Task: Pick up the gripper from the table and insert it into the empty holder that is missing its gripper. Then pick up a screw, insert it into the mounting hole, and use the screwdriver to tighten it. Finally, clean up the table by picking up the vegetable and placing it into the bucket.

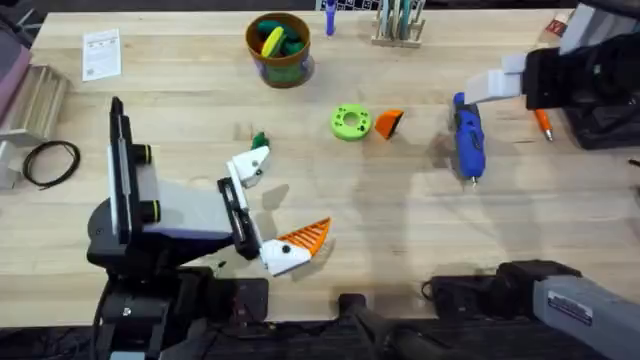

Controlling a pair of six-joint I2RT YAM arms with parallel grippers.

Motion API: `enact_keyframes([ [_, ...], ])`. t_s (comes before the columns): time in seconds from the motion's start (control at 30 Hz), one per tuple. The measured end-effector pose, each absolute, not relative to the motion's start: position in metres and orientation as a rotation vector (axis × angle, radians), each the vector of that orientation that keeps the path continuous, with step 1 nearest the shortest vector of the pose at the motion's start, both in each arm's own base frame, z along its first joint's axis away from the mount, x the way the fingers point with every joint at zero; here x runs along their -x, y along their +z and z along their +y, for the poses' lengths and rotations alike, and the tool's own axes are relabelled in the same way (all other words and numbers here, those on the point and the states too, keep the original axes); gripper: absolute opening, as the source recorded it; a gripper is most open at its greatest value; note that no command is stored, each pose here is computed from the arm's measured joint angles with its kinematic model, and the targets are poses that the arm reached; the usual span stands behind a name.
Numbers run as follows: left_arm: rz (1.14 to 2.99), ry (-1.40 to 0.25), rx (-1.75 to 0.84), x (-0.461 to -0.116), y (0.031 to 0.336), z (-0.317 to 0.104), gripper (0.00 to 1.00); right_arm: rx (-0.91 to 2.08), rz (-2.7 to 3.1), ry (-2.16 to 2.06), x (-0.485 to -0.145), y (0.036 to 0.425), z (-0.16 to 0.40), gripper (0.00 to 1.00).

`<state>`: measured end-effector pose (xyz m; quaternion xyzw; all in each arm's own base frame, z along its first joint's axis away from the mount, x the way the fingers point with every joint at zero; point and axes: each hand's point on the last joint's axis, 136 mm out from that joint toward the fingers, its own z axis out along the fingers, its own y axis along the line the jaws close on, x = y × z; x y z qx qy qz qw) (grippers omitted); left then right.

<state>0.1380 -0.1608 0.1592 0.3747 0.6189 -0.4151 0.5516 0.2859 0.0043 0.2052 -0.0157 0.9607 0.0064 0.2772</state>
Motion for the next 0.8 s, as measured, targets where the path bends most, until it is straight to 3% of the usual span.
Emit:
enact_keyframes([
  [0.8,1.447,-0.990,-0.915,-0.1340,0.1590,-0.1623,0.985,0.042,2.579,0.017,-0.2859,0.2052,0.0043,0.991],
])
